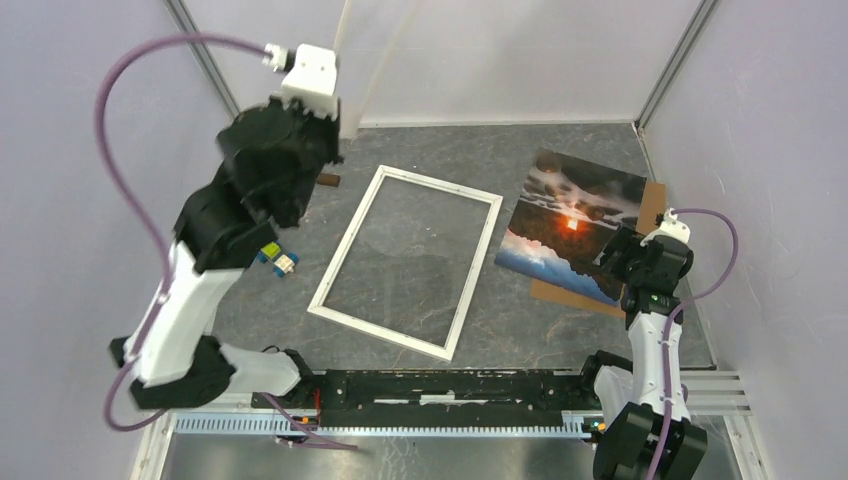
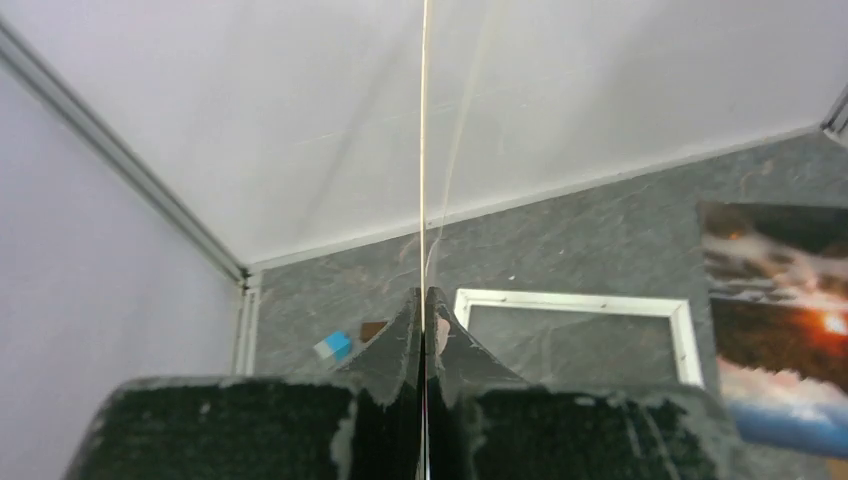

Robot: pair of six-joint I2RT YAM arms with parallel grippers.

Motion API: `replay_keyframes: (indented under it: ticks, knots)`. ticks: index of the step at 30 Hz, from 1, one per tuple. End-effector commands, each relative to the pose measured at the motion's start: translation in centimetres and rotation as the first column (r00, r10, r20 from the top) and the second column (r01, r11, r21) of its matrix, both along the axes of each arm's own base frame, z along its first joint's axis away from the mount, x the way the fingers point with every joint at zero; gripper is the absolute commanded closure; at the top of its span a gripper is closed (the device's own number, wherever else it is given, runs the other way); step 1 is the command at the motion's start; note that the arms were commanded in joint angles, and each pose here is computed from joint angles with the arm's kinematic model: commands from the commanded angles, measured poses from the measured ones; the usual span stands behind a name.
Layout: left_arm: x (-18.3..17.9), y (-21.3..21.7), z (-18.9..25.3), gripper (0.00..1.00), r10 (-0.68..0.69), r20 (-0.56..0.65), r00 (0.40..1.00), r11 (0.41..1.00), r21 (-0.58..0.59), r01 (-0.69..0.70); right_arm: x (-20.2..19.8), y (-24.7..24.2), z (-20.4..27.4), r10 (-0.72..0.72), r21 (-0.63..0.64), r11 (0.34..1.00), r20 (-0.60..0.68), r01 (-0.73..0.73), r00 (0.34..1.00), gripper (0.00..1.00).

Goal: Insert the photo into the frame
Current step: Pick up the photo frame item at the center of the board, then place the photo frame item in the photo frame.

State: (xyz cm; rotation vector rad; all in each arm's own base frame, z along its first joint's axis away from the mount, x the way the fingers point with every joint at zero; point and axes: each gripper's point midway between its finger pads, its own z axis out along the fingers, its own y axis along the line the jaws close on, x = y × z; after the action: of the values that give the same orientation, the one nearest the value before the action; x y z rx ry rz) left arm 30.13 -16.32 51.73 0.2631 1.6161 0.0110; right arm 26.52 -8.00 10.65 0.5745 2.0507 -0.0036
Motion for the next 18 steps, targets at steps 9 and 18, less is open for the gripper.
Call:
replay_keyframes:
  ticks: [9, 18]
  knots:
    - [-4.6, -2.5, -23.0, 0.98, 0.019, -0.246, 0.969, 0.801, 0.584, 0.133, 0.5, 1.3, -0.1, 0.07, 0.009, 0.997, 0.026, -0.071, 0.997, 0.08]
    - [-10.0, -4.7, -32.9, 0.98, 0.067, -0.467, 0.882, 0.664, 0.68, 0.31, 0.5, 1.7, -1.1, 0.085, 0.029, 0.996, 0.006, -0.085, 0.996, 0.08]
